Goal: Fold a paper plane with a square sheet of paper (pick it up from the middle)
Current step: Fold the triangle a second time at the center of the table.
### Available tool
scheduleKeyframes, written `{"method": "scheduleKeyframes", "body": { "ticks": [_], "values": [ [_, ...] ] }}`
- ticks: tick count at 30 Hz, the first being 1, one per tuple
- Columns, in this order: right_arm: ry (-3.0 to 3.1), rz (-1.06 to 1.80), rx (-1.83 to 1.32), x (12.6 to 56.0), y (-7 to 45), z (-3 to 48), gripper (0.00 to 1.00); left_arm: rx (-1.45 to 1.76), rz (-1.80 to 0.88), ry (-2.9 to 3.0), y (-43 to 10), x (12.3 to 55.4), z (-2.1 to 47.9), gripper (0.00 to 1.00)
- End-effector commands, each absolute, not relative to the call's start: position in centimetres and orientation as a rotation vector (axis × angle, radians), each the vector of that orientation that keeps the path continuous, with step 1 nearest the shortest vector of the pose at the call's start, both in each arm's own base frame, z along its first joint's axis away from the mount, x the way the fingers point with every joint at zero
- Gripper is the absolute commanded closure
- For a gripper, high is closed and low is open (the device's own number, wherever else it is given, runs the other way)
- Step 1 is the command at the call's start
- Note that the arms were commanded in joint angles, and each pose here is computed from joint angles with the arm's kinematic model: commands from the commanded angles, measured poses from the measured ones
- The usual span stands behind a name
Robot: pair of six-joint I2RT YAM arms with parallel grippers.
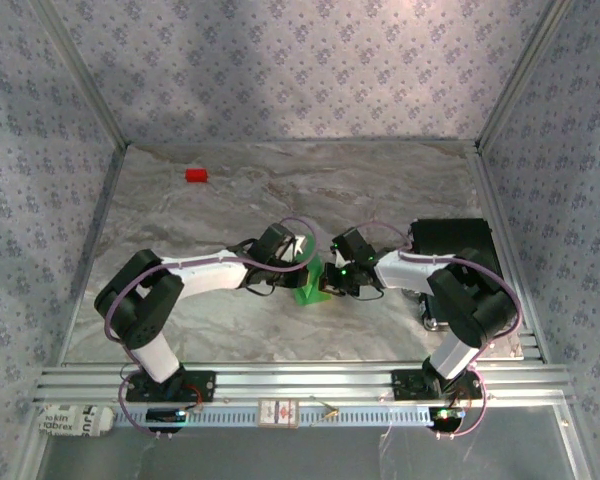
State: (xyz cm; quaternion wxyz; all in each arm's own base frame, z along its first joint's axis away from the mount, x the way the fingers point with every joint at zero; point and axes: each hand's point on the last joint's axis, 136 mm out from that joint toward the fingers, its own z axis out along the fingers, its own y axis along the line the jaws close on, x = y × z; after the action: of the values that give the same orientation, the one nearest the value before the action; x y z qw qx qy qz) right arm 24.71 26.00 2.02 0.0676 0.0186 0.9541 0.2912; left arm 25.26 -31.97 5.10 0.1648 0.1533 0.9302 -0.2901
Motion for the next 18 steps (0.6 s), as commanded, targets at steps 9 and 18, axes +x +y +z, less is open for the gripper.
{"method": "scheduleKeyframes", "body": {
  "ticks": [9,18],
  "values": [
    [2.937,0.769,0.064,24.3,24.7,0.8,1.0,0.483,-0.695,2.682,-30.2,26.1,4.2,0.95],
    [2.935,0.779,0.062,24.5,24.9,0.9,1.0,0.5,-0.653,2.683,-30.2,26.9,4.0,0.95]
  ]
}}
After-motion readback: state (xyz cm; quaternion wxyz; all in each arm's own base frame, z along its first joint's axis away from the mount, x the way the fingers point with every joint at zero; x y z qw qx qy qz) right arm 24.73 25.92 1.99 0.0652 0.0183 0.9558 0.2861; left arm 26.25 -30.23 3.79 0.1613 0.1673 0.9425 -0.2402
